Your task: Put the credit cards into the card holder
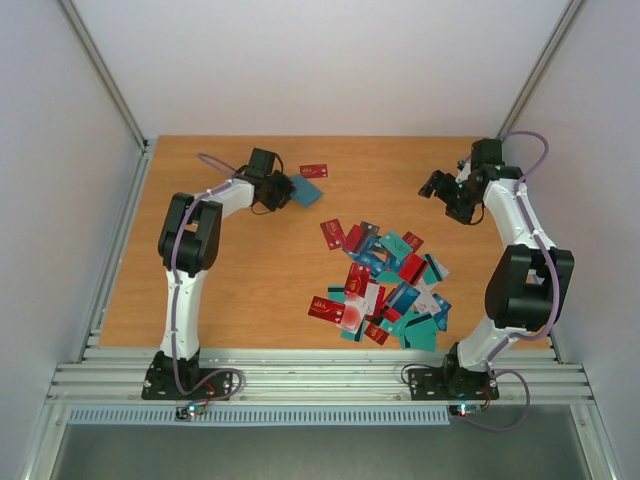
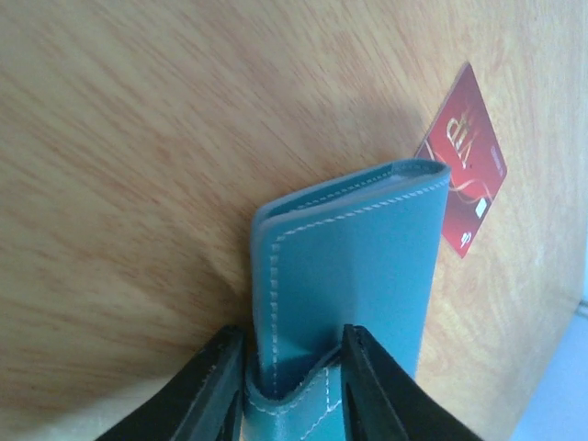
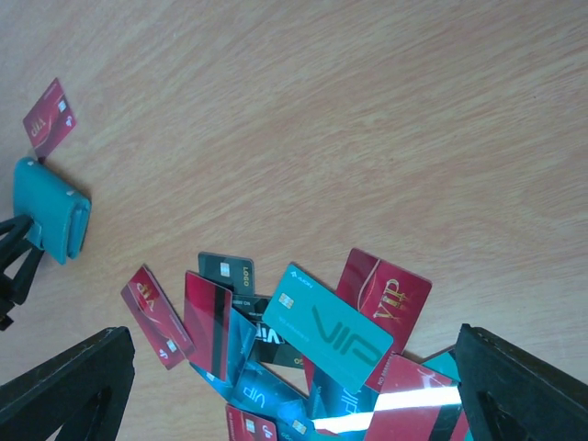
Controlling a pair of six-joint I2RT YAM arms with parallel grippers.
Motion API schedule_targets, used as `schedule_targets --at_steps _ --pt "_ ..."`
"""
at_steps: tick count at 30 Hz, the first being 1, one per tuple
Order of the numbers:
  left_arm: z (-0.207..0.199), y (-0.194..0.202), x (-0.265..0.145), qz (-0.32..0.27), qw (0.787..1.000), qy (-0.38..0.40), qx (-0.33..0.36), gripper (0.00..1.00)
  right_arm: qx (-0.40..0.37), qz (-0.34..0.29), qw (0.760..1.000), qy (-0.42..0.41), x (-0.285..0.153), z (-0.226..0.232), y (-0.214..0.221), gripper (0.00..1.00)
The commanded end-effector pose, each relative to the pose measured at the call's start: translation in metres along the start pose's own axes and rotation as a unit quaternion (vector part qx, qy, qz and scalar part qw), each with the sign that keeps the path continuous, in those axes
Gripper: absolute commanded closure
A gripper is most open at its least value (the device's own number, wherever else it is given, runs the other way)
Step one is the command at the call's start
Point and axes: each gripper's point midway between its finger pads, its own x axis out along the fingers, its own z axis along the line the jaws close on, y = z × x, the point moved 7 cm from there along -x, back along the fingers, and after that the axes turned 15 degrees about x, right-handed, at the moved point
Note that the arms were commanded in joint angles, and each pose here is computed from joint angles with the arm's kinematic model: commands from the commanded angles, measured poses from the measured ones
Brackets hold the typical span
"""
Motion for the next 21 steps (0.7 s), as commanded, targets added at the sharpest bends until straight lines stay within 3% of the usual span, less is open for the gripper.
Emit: schedule_targets --at_steps 1,10,18,21 --pt "-0.004 0.002 0.01 -0.002 1.0 0.01 0.023 0.73 -0.015 -0.013 1.0 0.001 -0.015 0.004 0.005 0.04" --pt "-0.018 0.0 -0.025 -0.023 0.997 0.007 0.077 1.0 -0.022 -0.007 1.0 -0.012 -0.022 0.006 0.013 0.06" --pt "-0.048 0.01 -0.089 -0.019 0.984 0.053 0.167 1.0 -0.068 0.022 0.995 -0.067 -0.034 0.035 0.037 0.06" --pt "-0.053 0.022 -0.114 -0.012 0.977 0.086 0.195 1.0 -0.097 0.064 0.986 -0.122 -0.036 0.054 0.058 0.06"
